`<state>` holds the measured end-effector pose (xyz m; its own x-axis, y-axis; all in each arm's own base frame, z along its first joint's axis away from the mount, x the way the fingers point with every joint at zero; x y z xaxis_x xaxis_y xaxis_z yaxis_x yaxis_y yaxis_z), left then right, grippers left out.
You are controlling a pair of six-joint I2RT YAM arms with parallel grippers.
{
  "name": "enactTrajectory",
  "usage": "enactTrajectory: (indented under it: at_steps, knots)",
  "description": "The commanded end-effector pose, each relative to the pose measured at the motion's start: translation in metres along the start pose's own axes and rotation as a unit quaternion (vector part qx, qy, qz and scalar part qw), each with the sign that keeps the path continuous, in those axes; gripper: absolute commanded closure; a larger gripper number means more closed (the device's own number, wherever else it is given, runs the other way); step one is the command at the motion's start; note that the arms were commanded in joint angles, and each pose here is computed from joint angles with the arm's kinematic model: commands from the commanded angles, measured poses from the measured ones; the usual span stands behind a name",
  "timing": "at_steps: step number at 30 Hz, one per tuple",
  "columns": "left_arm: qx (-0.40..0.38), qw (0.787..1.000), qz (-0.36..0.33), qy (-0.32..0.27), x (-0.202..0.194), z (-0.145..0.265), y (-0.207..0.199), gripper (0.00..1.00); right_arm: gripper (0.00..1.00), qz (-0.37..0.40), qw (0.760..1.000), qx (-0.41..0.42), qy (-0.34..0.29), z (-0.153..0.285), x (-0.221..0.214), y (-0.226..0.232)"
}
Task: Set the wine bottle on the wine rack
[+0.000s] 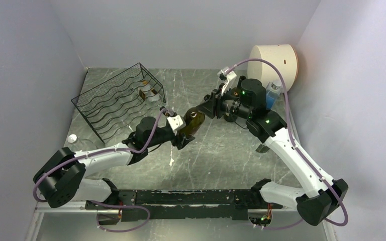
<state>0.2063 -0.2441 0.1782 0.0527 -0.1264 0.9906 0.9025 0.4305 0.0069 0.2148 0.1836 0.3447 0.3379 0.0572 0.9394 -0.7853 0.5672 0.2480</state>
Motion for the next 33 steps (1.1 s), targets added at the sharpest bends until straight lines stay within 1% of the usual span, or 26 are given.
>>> enactTrajectory:
  at_steps: [1,3,4,7,8,10,14,15,16,18,21,24,26,30,33]
  knots:
    - [0.002,0.990,-0.121,-0.067,0.052,-0.005,0.009,0.93,0.76,-0.004,0.999,0.037,-0.033,0.018,0.025,0.019]
    - [0.008,0.985,-0.152,-0.077,0.066,-0.006,0.013,0.93,0.59,-0.009,0.999,0.022,-0.021,0.020,0.027,0.019]
    - [0.014,0.982,-0.172,-0.079,0.074,-0.005,0.015,0.93,0.47,-0.007,1.000,0.010,-0.018,0.024,0.030,0.018]
    - [0.020,0.968,-0.238,-0.082,0.096,-0.006,0.022,0.93,0.25,0.002,0.999,-0.023,-0.027,0.038,0.041,0.020]
    - [0.017,0.962,-0.260,-0.081,0.101,-0.008,0.024,0.93,0.20,0.011,0.999,-0.029,-0.035,0.044,0.047,0.023]
    - [0.017,0.949,-0.306,-0.081,0.112,-0.011,0.028,0.93,0.14,0.027,0.997,-0.037,-0.058,0.060,0.059,0.029]
    - [0.025,0.916,-0.391,-0.085,0.123,-0.011,0.033,0.93,0.11,0.047,0.993,-0.058,-0.092,0.084,0.077,0.039]
    - [0.029,0.904,-0.419,-0.084,0.127,-0.010,0.035,0.93,0.11,0.049,0.992,-0.063,-0.096,0.089,0.079,0.040]
    - [0.034,0.898,-0.430,-0.081,0.129,-0.010,0.037,0.93,0.11,0.051,0.992,-0.066,-0.098,0.093,0.080,0.041]
    - [0.048,0.878,-0.471,-0.069,0.136,-0.009,0.041,0.93,0.11,0.055,0.991,-0.070,-0.095,0.098,0.079,0.042]
    - [0.103,0.845,-0.523,-0.050,0.154,-0.007,0.055,0.93,0.11,0.064,0.991,-0.086,-0.075,0.103,0.073,0.040]
    - [0.131,0.811,-0.569,-0.048,0.175,-0.005,0.060,0.93,0.11,0.065,0.992,-0.103,-0.046,0.104,0.065,0.036]
    - [0.141,0.789,-0.597,-0.045,0.184,-0.003,0.062,0.93,0.11,0.064,0.992,-0.110,-0.022,0.104,0.057,0.034]
    - [0.147,0.740,-0.656,-0.017,0.189,-0.002,0.065,0.93,0.11,0.062,0.990,-0.122,0.017,0.105,0.043,0.029]
    - [0.137,0.718,-0.682,0.006,0.191,-0.002,0.066,0.93,0.11,0.060,0.989,-0.128,0.042,0.103,0.033,0.025]
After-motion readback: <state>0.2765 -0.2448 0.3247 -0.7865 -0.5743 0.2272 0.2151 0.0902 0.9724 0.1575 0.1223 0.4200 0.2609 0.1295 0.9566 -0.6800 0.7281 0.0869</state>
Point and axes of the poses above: each gripper's point midway between its finger pads, its own z axis back along the fingers, its own y axis along the line the jaws close on, x = y × z, the point moved 9 cm from there along z, back along the fingers, and after that the axes turned 3 degrees about z, right-handed, at the moved point
